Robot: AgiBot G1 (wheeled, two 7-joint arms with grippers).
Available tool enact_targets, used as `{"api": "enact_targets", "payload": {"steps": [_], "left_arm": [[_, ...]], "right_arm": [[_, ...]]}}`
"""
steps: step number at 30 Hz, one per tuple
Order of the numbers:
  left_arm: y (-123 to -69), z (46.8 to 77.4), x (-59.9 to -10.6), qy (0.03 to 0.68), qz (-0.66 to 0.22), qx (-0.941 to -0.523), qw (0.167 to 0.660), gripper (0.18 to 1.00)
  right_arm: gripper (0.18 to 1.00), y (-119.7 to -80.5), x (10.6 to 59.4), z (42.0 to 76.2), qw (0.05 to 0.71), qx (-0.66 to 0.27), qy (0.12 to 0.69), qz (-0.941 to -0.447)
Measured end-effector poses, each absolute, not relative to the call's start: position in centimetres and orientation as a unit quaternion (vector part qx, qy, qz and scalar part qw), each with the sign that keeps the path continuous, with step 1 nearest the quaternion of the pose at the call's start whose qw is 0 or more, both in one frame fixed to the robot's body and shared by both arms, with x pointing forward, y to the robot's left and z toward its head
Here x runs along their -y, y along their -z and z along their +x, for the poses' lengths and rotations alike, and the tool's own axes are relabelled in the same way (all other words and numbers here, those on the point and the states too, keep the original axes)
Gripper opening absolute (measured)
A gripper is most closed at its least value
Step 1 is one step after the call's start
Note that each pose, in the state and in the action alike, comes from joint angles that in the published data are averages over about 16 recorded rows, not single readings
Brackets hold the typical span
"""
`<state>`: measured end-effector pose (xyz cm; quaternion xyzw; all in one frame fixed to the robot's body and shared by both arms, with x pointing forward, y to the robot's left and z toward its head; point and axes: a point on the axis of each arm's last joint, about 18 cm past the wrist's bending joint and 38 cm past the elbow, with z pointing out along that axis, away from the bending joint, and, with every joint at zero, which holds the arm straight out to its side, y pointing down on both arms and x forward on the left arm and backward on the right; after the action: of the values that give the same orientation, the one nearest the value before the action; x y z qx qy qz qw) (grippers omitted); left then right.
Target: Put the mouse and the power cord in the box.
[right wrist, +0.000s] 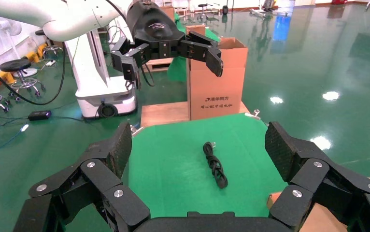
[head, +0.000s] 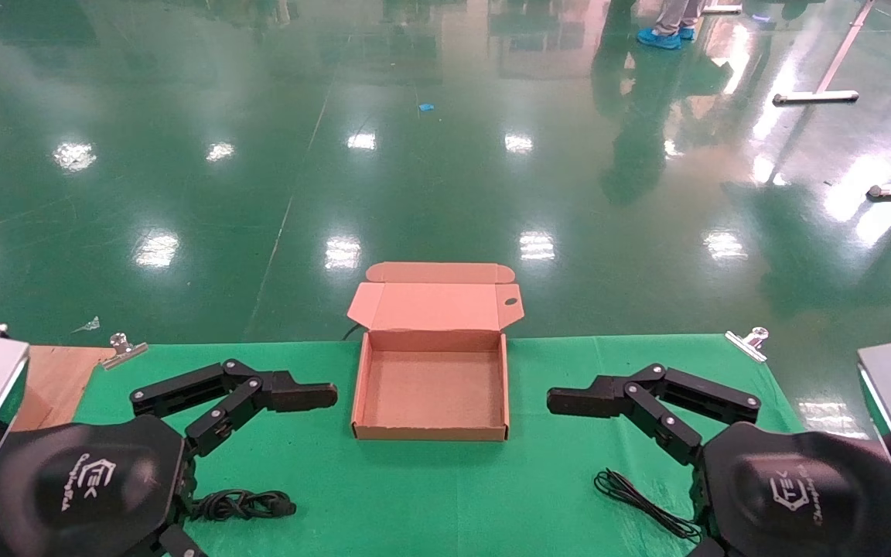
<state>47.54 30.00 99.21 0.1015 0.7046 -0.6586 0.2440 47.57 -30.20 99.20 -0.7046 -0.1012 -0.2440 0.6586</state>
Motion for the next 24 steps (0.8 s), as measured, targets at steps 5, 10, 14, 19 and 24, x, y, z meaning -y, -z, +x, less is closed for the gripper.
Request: {"api": "enact_targets", "payload": {"steps": [5,10,14,19,24], "left_arm": [[-99.21,47.54,-30.0,0.659,0.102,-0.705,0.244,1.001],[-99.21,47.54,-30.0,0.659,0.102,-0.705,0.244,1.001],[-99.21,47.54,-30.0,0.659,0.102,-0.705,0.244,1.001],[-99.19,47.56,-29.98,0.658,0.102,-0.705,0.244,1.001],[-98.56,48.19,-29.49,0.649,0.104,-0.713,0.245,1.001]], "right_arm": [[1.001,-99.2,30.2,47.57,0.659,0.101,0.244,-0.705],[1.001,-99.2,30.2,47.57,0.659,0.101,0.244,-0.705],[1.001,-99.2,30.2,47.57,0.659,0.101,0.244,-0.705],[1.001,-99.18,30.21,47.61,0.657,0.101,0.245,-0.706],[1.001,-98.67,30.31,48.29,0.639,0.101,0.256,-0.719]]}}
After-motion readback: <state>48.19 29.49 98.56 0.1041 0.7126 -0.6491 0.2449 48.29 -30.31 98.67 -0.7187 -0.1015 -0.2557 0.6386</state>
